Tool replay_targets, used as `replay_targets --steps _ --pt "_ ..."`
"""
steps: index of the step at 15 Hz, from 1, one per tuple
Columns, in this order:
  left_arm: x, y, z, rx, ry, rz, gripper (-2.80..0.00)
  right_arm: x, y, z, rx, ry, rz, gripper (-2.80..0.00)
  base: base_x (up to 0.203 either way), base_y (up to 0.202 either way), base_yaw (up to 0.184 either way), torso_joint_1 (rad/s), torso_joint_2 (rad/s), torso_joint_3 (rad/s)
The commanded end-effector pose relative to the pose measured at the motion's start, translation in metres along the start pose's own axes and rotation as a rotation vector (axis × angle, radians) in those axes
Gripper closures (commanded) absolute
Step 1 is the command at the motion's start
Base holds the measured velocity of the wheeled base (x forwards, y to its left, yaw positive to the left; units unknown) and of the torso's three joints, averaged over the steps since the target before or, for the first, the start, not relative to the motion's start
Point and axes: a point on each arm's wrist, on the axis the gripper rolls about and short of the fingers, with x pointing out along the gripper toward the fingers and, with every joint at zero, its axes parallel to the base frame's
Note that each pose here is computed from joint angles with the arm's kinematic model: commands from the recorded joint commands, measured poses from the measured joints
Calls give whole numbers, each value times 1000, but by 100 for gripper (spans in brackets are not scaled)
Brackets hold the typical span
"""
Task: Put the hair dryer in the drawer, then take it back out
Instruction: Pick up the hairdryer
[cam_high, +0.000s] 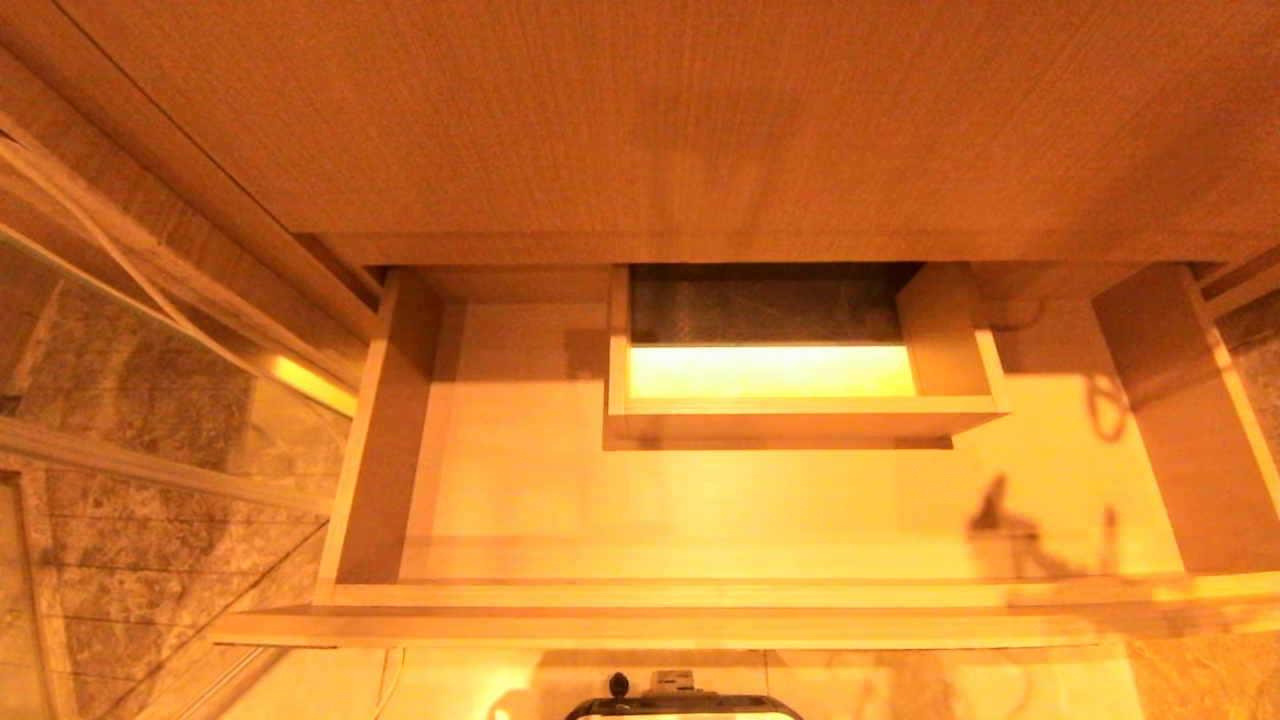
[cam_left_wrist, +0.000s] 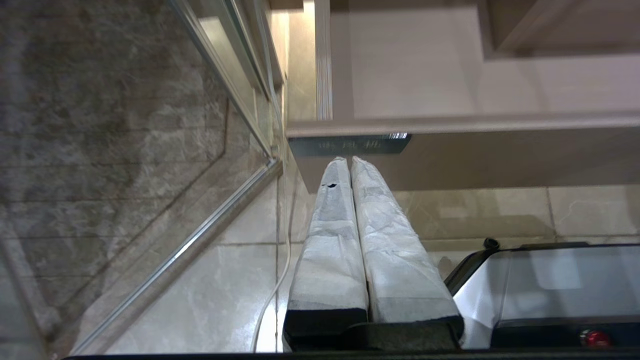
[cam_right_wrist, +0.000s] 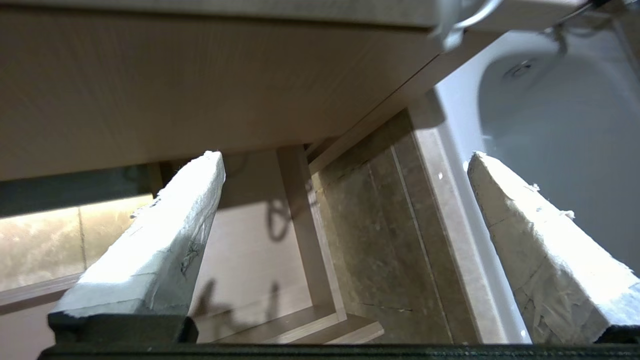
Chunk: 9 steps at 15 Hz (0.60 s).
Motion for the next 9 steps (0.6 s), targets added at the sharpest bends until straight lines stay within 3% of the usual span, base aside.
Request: replay_targets --steps 1,4,9 --pt "0 0 0 0 2 0 0 -7 -2 -1 1 -8 -4 -280 0 0 0 229 -434 -193" --pt "0 0 -1 0 3 0 0 -7 -2 -1 -1 -10 -7 -280 0 0 0 229 -431 -184" --pt "0 0 0 0 2 0 0 -9 -2 -1 -14 -11 -10 -280 0 0 0 47 -69 -34"
